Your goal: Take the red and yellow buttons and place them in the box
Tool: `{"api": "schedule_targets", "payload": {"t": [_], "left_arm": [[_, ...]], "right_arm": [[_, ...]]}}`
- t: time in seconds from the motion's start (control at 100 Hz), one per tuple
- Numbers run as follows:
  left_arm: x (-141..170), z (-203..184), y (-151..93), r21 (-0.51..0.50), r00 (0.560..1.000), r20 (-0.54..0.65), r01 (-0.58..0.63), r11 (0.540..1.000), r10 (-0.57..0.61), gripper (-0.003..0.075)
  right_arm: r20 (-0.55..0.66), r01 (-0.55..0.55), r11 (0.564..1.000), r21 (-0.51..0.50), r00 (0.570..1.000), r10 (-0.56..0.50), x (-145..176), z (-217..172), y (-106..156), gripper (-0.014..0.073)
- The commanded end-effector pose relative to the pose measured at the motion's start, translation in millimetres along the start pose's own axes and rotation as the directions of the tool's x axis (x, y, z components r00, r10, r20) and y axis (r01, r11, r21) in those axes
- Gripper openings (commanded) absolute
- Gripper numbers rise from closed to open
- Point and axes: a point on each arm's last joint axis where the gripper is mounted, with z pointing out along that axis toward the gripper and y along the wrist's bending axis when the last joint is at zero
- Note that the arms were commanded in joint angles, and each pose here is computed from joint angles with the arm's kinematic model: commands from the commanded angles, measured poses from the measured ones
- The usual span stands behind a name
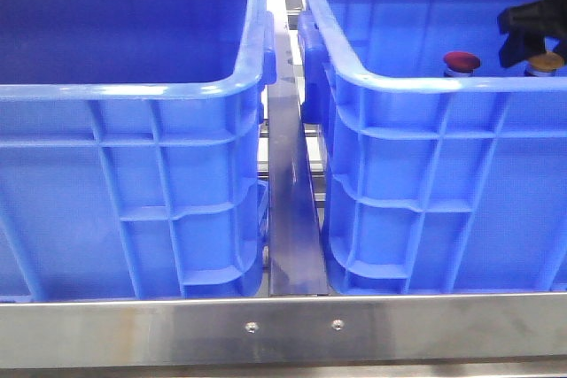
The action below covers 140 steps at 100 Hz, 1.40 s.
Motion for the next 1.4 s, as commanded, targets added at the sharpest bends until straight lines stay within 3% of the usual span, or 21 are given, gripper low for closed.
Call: {"api": "schedule_targets", "payload": {"t": [0.0,0.1,0.22,0.33,0.46,0.62,0.89,1.09,1.239,1.389], "left_arm": [[-14.3,-23.8,-1.3,-0.004,0.991,0.136,0.003,1.0,-0.003,0.0601],[-16.9,-33.6,0.4,-0.02,0.981,0.189,0.044,0.999,-0.039,0.0601],[-17.0,-47.1,14.3,-0.12,0.968,0.237,0.107,0.987,-0.076,0.0596],[-13.9,-60.2,35.5,-0.249,0.954,0.276,0.186,0.951,-0.114,0.0498],[-3.6,-75.8,57.0,-0.318,0.935,0.314,0.265,0.91,-0.163,0.0298],[22.7,-88.4,76.0,-0.366,0.916,0.329,0.349,0.863,-0.231,-0.0022],[82.9,-125.0,91.0,-0.428,0.834,0.45,0.515,0.743,-0.319,-0.0019],[133.5,-156.5,74.9,-0.477,0.767,0.582,0.591,0.65,-0.27,-0.0019],[170.9,-158.4,56.4,-0.49,0.732,0.648,0.612,0.621,-0.211,-0.0019],[203.0,-152.3,35.6,-0.456,0.689,0.705,0.621,0.638,-0.168,-0.0019]], "right_arm": [[0.107,0.012,1.0,0.019,0.994,-0.014,-27.4,-31.3,-1.0,0.0525],[0.122,0.014,1.0,0.018,0.992,-0.016,-25.3,-51.2,1.6,0.0525],[0.153,0.017,1.0,0.02,0.988,-0.02,-21.2,-81.9,5.4,0.0517],[0.188,0.024,1.0,0.009,0.982,-0.026,-17.7,-111.3,10.3,0.0482],[0.23,0.039,0.999,-0.02,0.973,-0.033,-11.2,-145.3,17.7,0.0256],[0.276,0.06,0.997,-0.055,0.96,-0.042,-2.6,-178.5,25.8,-0.0055],[0.291,0.079,0.993,-0.093,0.956,-0.048,18.9,-203.8,33.7,-0.0068],[0.318,0.073,0.995,-0.066,0.947,-0.048,45.4,-223.2,35.0,-0.0068],[0.374,0.075,0.996,-0.043,0.926,-0.054,68.0,-245.4,37.2,-0.0068],[0.439,0.077,0.997,-0.019,0.896,-0.061,94.8,-265.3,39.3,-0.0068]]}}
